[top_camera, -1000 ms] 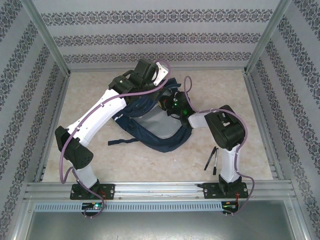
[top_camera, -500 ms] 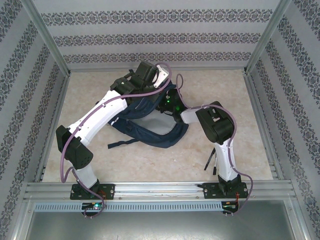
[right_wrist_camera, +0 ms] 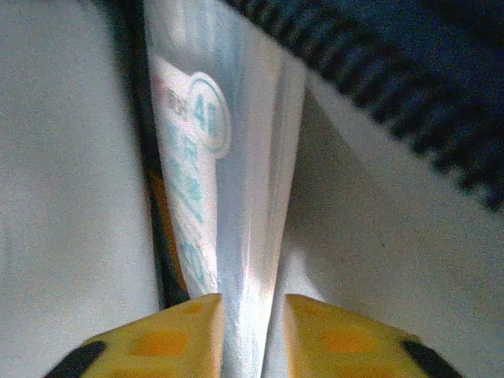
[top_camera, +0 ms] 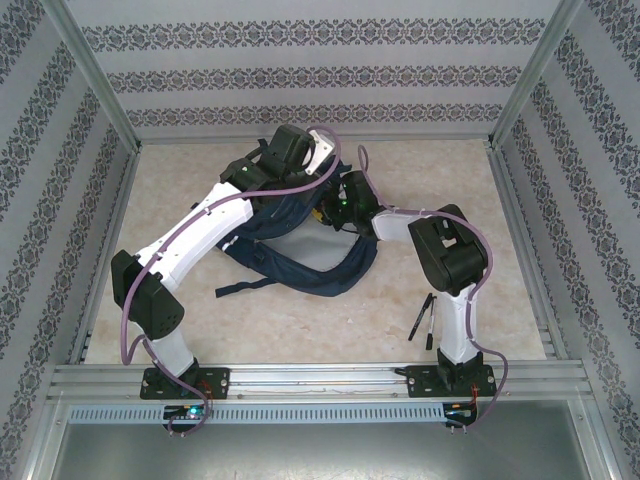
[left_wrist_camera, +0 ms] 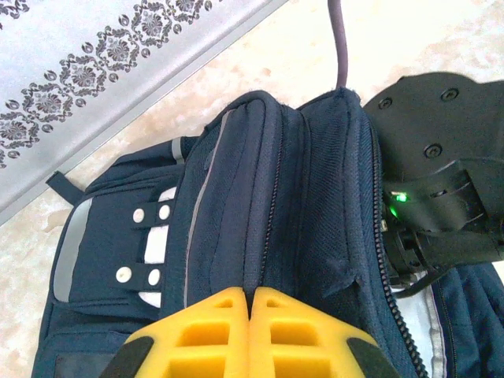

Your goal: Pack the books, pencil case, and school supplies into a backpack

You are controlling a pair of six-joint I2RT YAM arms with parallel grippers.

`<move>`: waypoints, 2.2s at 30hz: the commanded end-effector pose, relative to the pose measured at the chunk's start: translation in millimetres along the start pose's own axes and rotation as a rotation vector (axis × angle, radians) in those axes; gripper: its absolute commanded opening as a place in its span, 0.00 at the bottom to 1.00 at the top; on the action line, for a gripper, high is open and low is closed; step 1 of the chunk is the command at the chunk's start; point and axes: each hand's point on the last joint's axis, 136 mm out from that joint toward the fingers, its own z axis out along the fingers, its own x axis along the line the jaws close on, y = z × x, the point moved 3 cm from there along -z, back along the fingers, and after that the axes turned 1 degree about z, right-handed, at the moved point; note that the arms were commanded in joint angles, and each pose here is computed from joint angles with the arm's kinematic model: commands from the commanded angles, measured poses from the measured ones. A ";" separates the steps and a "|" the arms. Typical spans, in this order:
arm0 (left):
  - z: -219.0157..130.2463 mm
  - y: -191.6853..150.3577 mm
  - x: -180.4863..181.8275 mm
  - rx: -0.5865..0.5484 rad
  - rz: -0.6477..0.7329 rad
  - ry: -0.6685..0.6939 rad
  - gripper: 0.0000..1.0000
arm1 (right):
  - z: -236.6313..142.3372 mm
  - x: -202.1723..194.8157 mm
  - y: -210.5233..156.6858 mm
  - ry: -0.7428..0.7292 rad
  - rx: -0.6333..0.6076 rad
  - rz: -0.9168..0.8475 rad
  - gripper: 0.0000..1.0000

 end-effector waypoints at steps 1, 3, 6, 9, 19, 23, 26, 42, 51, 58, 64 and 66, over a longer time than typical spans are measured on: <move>-23.9 30.9 10.5 -0.155 -0.035 0.019 0.00 | 12.6 1.9 -8.8 0.010 0.044 -0.043 0.14; -22.6 30.6 8.8 -0.156 -0.034 0.008 0.00 | 20.8 2.9 -8.1 0.016 0.043 -0.053 0.10; -22.5 30.3 6.8 -0.155 -0.025 -0.005 0.00 | 30.8 11.9 -7.8 0.054 0.048 -0.080 0.01; -22.1 28.6 6.8 -0.150 -0.017 -0.007 0.00 | 36.2 32.0 -11.2 0.133 0.067 -0.135 0.00; -14.4 12.8 17.7 -0.125 -0.050 0.002 0.00 | -13.7 32.5 -2.7 0.162 0.039 -0.199 0.14; -11.3 4.4 18.1 -0.118 -0.060 -0.012 0.00 | -53.6 4.3 4.6 0.108 0.007 -0.162 0.17; -4.3 -4.4 13.3 -0.096 -0.048 -0.040 0.00 | -85.5 -10.2 3.3 0.066 -0.018 -0.193 0.21; -11.7 -65.8 9.5 0.123 -0.307 -0.185 0.55 | -240.1 -17.8 -28.9 -0.225 -0.055 -0.542 0.29; 20.7 -178.5 60.7 0.429 -0.440 0.006 0.58 | -179.1 -11.7 -80.1 -0.241 0.137 -0.635 0.33; 86.1 -212.4 71.3 0.478 -0.378 0.071 0.57 | -110.1 -32.1 -72.7 -0.316 0.177 -0.620 0.26; 89.9 -260.6 35.8 0.662 -0.453 -0.059 0.53 | -97.2 -64.3 -7.0 -0.425 0.080 -0.543 0.20; 78.0 -270.1 18.3 0.681 -0.488 -0.109 0.53 | -95.0 -65.3 13.7 -0.414 0.061 -0.504 0.20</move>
